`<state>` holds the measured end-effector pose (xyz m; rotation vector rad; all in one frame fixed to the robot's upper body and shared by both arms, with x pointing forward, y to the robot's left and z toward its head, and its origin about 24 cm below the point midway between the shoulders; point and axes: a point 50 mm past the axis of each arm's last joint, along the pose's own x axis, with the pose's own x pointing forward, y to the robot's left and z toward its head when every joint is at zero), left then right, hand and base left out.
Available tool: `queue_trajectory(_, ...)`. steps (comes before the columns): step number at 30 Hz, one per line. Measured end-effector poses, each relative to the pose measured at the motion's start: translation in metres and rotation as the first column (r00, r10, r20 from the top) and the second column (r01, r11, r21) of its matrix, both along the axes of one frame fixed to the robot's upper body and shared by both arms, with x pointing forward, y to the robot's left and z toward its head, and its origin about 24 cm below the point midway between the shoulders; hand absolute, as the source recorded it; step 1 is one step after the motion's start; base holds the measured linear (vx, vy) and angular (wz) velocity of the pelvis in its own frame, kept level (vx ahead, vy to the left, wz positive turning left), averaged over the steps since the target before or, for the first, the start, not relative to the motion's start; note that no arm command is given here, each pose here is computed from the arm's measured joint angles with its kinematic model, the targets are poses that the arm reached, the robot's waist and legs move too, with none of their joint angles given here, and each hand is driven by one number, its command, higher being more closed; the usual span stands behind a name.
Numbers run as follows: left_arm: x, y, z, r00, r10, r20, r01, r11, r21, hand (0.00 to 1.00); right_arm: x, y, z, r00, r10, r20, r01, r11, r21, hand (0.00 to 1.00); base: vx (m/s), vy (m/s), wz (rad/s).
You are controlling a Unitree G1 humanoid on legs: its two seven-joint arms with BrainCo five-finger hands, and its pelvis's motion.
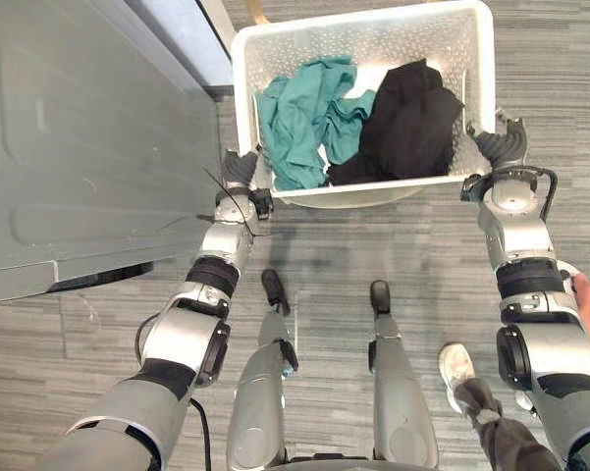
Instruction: Pick up the laundry basket with both hands and put the clothes into the washing machine.
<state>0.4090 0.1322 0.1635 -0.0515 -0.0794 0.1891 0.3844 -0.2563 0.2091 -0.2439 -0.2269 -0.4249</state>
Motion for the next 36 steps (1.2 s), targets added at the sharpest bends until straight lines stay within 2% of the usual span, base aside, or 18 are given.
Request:
queue_trajectory(15, 0.0, 0.002, -0.012, 0.996, 0.044, -0.078, -0.043, 0.999, 0.018, 0.0, -0.004, -0.001, -0.009, 1.0, -0.01, 0.023, 0.009, 0.999, 0.054, 0.0, 0.0, 0.005, 0.03)
queue_trajectory(20, -0.007, 0.001, -0.037, 0.989, 0.059, -0.137, -0.054, 0.998, 0.037, 0.0, -0.023, 0.008, -0.027, 0.998, 0.029, 0.059, -0.032, 0.998, 0.048, 0.0, -0.01, -0.035, 0.05)
queue_trajectory(25, -0.029, -0.008, -0.08, 0.975, 0.033, -0.218, -0.033, 0.999, 0.003, 0.0, -0.056, 0.011, -0.06, 0.998, 0.02, 0.059, -0.025, 0.996, 0.086, 0.0, -0.01, -0.03, 0.16)
queue_trajectory(28, -0.045, -0.007, -0.1, 0.969, 0.029, -0.246, -0.032, 0.999, -0.008, 0.0, -0.077, 0.001, -0.076, 0.998, -0.043, 0.047, 0.039, 0.995, 0.087, 0.0, 0.02, -0.012, 0.15)
queue_trajectory(32, -0.077, 0.008, -0.122, 0.97, 0.065, -0.234, -0.066, 0.998, 0.001, 0.0, -0.111, -0.013, -0.103, 0.991, -0.135, 0.003, 0.134, 0.987, 0.09, 0.0, 0.05, -0.005, 0.19)
queue_trajectory(36, -0.103, 0.017, -0.139, 0.966, 0.083, -0.245, -0.085, 0.996, 0.002, 0.0, -0.128, -0.021, -0.12, 0.981, -0.186, -0.048, 0.189, 0.979, 0.074, 0.0, 0.04, -0.017, 0.09)
